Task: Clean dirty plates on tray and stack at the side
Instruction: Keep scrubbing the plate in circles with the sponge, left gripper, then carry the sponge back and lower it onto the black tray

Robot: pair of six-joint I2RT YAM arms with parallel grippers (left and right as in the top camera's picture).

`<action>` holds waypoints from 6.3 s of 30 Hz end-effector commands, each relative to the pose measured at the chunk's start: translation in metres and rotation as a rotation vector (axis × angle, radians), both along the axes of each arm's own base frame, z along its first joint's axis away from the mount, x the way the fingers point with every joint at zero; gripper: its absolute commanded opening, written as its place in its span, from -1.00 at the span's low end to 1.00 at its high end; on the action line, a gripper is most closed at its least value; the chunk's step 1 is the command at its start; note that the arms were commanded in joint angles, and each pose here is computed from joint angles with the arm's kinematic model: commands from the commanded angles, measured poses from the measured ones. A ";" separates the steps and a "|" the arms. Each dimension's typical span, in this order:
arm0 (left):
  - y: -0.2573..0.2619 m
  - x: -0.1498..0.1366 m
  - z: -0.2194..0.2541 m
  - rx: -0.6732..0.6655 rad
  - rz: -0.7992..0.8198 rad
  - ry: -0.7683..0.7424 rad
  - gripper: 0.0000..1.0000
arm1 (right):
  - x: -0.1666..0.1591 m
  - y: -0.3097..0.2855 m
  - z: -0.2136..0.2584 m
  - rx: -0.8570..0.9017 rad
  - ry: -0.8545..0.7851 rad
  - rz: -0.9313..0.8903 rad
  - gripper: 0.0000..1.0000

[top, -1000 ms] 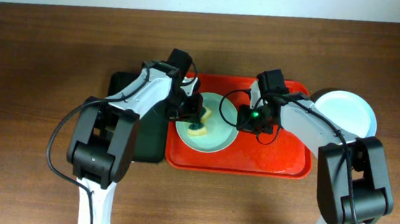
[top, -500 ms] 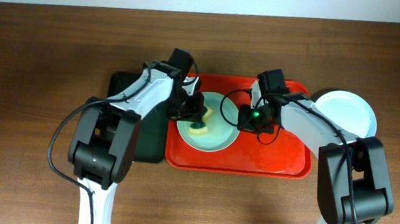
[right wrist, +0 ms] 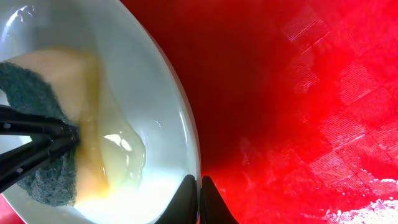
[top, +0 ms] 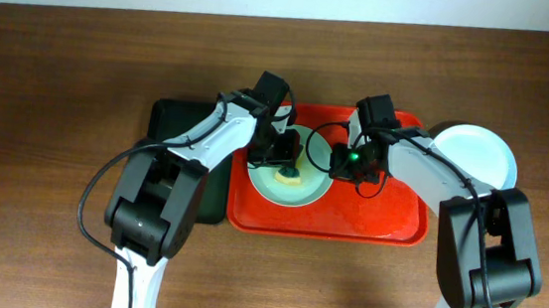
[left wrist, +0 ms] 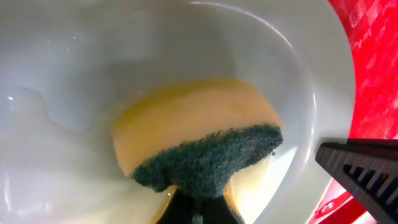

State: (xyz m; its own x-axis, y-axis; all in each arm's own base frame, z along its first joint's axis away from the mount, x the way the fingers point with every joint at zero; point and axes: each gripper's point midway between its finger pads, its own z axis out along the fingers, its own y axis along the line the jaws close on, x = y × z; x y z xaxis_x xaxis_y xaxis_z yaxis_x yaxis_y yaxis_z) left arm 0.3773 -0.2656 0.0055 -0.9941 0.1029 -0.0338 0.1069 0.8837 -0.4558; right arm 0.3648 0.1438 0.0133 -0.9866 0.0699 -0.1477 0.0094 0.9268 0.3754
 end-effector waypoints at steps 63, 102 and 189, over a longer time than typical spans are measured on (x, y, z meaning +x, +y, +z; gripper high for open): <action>0.077 0.021 0.006 0.394 0.037 0.008 -1.00 | -0.004 0.002 -0.005 -0.001 0.014 0.004 -0.92; 0.026 0.008 -0.004 0.470 -0.084 -0.097 -1.00 | -0.006 0.002 -0.005 -0.003 0.022 0.004 -0.92; 0.216 -0.024 0.012 0.406 0.085 -0.077 -1.00 | -0.005 0.011 0.002 0.045 0.014 0.045 -0.89</action>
State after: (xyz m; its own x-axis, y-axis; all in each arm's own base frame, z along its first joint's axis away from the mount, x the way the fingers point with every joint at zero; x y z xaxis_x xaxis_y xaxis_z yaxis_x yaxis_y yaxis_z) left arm 0.3529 -0.0464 0.0154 -0.9974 -0.0136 -0.0714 -0.0108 0.9992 -0.0398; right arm 0.3576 0.1550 0.0160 -0.9914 0.0428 -0.1240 -0.0137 0.9064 0.4222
